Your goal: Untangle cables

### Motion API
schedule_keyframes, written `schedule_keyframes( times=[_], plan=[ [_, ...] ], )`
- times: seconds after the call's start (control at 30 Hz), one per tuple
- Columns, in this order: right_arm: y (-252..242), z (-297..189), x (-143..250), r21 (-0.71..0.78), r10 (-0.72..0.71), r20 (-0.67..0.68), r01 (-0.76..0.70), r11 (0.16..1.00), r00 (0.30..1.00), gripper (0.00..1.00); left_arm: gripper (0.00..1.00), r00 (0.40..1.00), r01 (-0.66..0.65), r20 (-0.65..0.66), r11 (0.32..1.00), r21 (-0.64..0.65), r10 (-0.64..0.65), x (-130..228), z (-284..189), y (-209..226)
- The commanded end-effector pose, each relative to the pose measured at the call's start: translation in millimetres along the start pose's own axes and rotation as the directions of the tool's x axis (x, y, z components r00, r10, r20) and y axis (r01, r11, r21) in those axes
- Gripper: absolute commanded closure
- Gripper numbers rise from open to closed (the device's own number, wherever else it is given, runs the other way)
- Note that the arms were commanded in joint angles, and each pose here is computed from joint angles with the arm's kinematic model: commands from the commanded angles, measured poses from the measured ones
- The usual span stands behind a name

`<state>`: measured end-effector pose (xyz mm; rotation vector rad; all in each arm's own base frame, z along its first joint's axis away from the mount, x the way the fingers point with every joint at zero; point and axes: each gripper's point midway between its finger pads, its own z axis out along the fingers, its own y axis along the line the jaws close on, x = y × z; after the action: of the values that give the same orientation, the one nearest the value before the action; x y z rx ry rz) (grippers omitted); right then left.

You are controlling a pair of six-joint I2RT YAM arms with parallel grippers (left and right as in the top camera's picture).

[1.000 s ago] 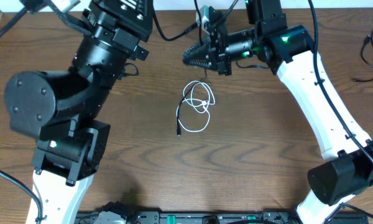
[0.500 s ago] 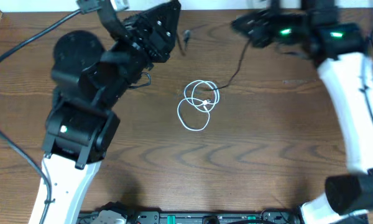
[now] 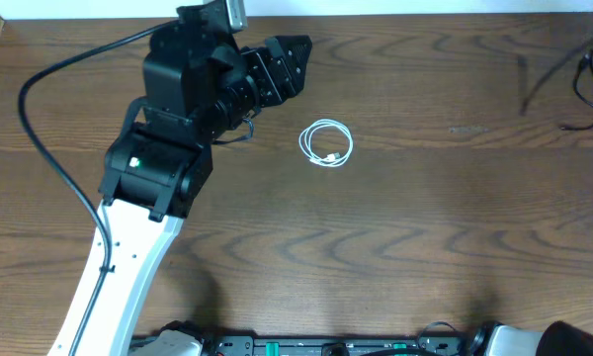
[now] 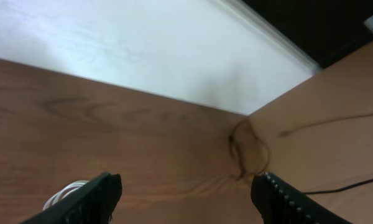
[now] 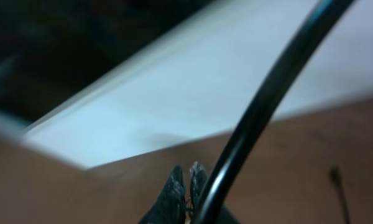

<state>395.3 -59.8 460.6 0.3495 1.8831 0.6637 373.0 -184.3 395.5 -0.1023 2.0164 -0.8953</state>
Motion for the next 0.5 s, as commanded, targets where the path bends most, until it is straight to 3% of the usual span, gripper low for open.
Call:
schedule_keyframes(
  times=[0.0,0.27,0.47],
  plan=[
    [-66,-11,-10,0.222,0.068,0.050,-0.078,0.972,0.996,0.99,0.27,0.998,-0.065,-0.027,0.998,-0.012,0.065,3,6,5],
    [-180,-59,-11,0.596,0.133,0.127,-0.183,0.782,0.983,0.99,0.28,0.996,-0.062,-0.062,0.997,-0.034,0.060,11,12,13],
    [-235,-72,-4,0.696,0.190,0.149,-0.239,0.677,0.970,0.99,0.27,0.996,-0.059,-0.073,0.997,-0.042,0.056,14,14,16]
  ],
)
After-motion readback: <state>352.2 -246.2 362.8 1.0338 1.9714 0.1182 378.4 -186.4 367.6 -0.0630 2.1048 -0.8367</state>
